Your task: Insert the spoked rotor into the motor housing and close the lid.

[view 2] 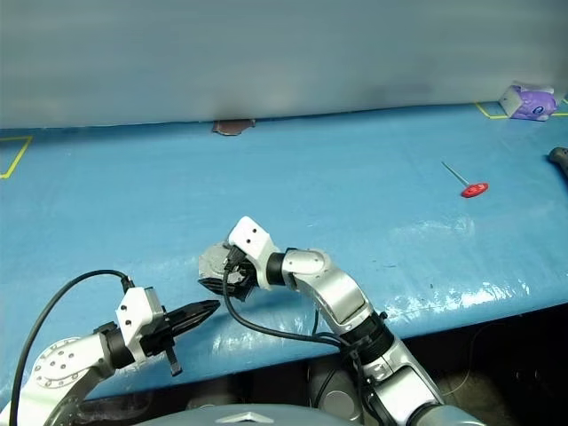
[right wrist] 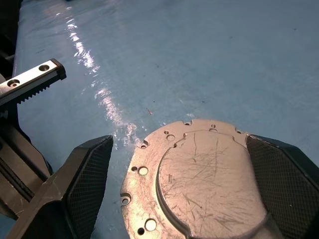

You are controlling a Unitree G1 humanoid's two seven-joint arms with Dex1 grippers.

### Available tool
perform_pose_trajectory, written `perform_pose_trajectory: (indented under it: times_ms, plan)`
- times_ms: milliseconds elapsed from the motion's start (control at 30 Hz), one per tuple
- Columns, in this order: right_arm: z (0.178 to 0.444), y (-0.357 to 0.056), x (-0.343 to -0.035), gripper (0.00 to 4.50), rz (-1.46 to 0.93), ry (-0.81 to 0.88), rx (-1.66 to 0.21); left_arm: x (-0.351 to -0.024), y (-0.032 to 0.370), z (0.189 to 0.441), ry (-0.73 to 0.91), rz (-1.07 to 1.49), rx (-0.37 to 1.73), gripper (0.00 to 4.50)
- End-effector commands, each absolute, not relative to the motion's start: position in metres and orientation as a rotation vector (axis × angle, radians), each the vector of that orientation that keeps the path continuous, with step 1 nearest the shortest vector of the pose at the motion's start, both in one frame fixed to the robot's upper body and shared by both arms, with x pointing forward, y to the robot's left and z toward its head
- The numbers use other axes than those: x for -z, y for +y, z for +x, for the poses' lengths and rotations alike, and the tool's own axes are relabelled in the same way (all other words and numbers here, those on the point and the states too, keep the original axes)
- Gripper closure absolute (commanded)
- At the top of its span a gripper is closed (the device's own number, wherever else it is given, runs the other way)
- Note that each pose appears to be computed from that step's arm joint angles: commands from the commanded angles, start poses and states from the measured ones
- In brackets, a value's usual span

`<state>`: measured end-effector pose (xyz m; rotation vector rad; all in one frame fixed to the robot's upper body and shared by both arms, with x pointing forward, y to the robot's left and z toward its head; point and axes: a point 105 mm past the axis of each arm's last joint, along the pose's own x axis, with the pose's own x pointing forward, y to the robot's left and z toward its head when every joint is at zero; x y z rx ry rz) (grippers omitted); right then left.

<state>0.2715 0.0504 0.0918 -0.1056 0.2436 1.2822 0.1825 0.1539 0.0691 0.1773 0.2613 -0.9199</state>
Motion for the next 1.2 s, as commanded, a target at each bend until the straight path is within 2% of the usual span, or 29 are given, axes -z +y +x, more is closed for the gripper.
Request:
perform_pose_trajectory:
  times_ms: [33,500,600,700,1000,1200]
  plan:
    - [0.275,0.054,-0.104,0.03,-0.112,0.183,-1.284,-0.076,0.150,0.182,0.223,0.173,0.921,4.50]
    - [0.277,0.044,-0.081,0.03,-0.194,0.230,-1.255,-0.078,0.158,0.179,0.228,0.164,0.905,4.50]
    - [0.277,0.045,-0.080,0.66,-0.207,0.219,-1.249,-0.082,0.165,0.180,0.214,0.159,0.879,4.50]
    - [0.275,0.047,-0.082,1.46,-0.209,0.203,-1.254,-0.089,0.172,0.180,0.194,0.145,0.864,4.50]
    - [0.271,0.058,-0.089,1.46,-0.206,0.177,-1.258,-0.119,0.197,0.188,0.095,0.096,0.788,4.50]
    - [0.271,0.060,-0.086,1.46,-0.233,0.187,-1.250,-0.120,0.196,0.193,0.113,0.126,0.783,4.50]
